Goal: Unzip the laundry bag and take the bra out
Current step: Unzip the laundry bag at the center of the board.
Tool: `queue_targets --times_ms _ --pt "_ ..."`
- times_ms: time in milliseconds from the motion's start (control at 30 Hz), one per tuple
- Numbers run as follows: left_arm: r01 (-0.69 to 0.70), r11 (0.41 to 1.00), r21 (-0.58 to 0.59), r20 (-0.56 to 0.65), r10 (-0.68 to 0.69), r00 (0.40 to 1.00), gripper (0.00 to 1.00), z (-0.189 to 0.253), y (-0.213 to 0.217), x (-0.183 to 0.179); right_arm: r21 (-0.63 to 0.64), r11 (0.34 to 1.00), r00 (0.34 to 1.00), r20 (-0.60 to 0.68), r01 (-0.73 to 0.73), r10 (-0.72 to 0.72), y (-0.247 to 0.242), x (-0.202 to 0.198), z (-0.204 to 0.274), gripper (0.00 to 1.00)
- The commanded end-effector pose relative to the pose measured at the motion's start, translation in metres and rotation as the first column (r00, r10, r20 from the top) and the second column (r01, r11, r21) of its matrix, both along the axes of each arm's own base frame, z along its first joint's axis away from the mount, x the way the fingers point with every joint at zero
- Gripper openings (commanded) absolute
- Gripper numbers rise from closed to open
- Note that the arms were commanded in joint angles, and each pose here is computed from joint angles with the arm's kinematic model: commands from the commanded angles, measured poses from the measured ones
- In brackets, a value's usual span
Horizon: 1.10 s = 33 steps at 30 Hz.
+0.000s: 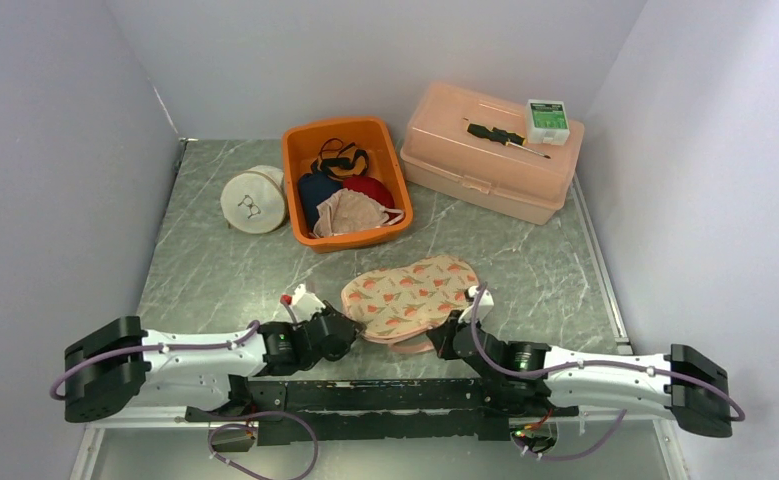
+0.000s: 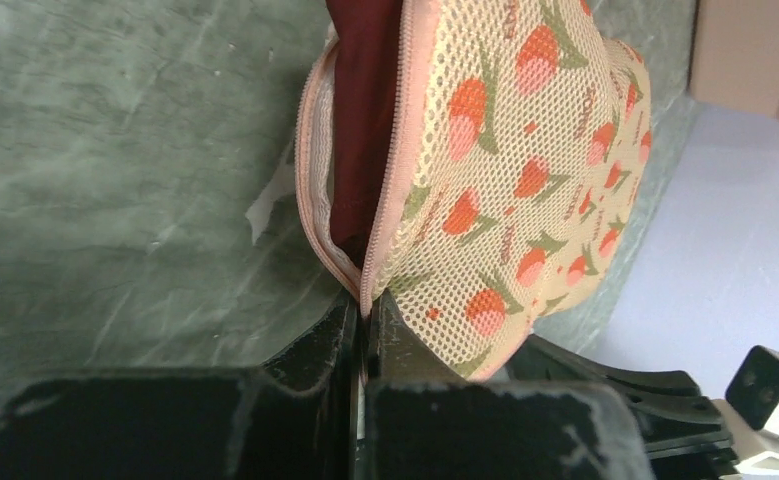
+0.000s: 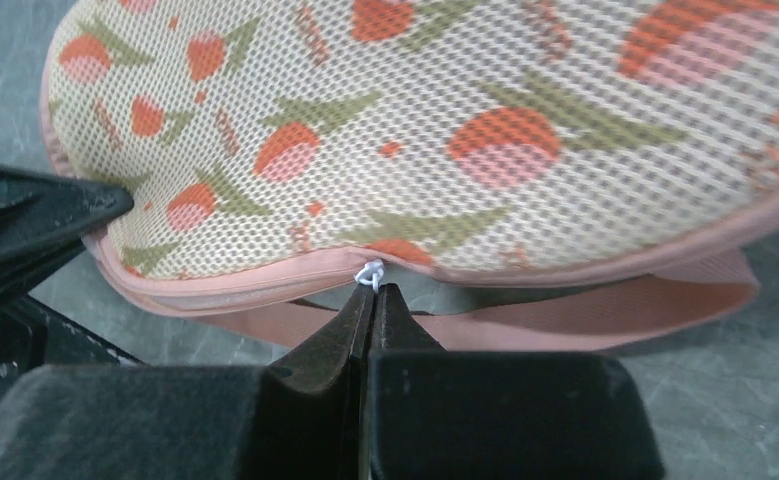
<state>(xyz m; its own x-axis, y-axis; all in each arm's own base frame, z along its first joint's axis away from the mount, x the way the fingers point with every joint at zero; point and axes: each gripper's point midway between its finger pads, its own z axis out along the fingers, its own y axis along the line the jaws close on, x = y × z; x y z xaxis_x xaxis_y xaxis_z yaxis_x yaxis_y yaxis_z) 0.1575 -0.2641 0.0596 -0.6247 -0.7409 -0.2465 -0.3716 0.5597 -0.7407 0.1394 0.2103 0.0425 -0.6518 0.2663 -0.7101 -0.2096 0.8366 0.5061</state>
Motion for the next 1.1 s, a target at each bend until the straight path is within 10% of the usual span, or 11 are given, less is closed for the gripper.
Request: queue_targets --times_ms 0,800,933,1067 --pt "0.021 0.983 0.180 0.013 -0.023 1.000 0.03 -0.003 0.029 -0.001 -0.018 0.989 0.989 0.006 0.147 -0.147 -0.029 0.014 -0.002 0.00" --pt "0.229 0.912 0.340 -0.071 -0.218 0.973 0.04 -0.010 0.038 0.065 0.075 0.960 0.961 0.082 -0.270 0.264 0.048 -0.019 0.015 0.00" --pt "0.289 0.901 0.323 -0.063 -0.284 0.957 0.50 0.008 0.022 0.064 0.072 0.958 0.959 0.090 -0.277 0.270 0.050 -0.019 0.015 0.00" --pt "0.289 0.909 0.300 -0.039 -0.291 0.956 0.70 0.027 0.020 0.044 0.061 0.961 0.960 0.098 -0.269 0.262 0.050 -0.016 0.016 0.00"
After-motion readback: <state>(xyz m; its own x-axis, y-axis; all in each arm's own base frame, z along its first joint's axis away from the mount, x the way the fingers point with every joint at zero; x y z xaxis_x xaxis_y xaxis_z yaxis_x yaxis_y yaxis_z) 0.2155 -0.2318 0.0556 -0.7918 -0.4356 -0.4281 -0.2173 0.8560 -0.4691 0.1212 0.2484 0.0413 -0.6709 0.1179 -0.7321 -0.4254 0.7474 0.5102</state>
